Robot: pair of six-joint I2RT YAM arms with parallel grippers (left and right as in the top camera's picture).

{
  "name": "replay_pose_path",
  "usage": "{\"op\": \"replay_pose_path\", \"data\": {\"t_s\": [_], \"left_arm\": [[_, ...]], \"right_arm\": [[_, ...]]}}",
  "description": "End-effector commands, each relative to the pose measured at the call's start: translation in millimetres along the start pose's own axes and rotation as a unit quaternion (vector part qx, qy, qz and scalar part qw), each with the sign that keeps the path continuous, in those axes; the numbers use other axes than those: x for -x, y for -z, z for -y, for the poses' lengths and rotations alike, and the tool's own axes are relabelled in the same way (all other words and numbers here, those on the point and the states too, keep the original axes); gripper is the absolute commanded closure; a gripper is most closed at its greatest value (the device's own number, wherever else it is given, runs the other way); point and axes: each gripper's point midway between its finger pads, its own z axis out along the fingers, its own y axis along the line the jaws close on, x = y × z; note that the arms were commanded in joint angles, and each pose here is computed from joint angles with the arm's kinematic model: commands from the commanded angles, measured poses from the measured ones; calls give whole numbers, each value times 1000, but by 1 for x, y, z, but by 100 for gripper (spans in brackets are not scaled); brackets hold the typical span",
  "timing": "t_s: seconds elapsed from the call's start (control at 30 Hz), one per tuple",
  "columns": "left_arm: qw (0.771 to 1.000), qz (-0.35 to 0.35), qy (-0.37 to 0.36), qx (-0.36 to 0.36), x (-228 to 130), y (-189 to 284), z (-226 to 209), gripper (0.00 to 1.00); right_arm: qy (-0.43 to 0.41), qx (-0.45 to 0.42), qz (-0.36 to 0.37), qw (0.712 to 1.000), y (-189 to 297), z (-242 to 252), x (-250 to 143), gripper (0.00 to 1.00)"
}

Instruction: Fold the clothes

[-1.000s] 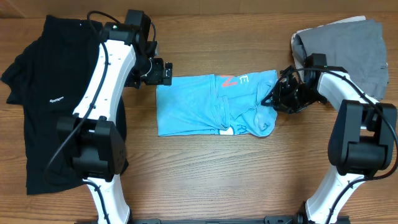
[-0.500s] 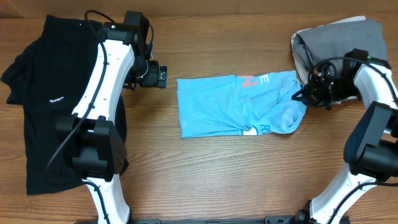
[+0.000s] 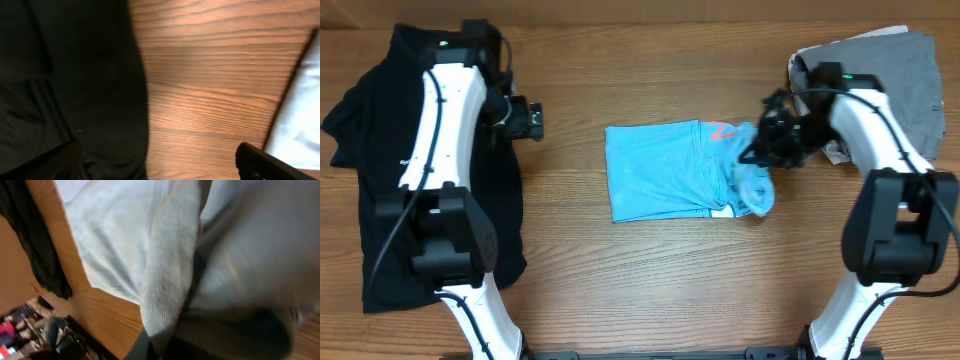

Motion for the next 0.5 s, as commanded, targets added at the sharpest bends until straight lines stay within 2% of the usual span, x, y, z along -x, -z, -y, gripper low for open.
{"op": "replay_pose_path", "data": {"t_s": [0.0,0.47], "left_arm": [[1000,22,2,5,6,13,-15,0],[999,32,6,4,11,13,-21,0]], "right_arm": [[42,4,11,999,-6,-47,2,96],[125,19,3,992,-73,-140,-10,96]]}}
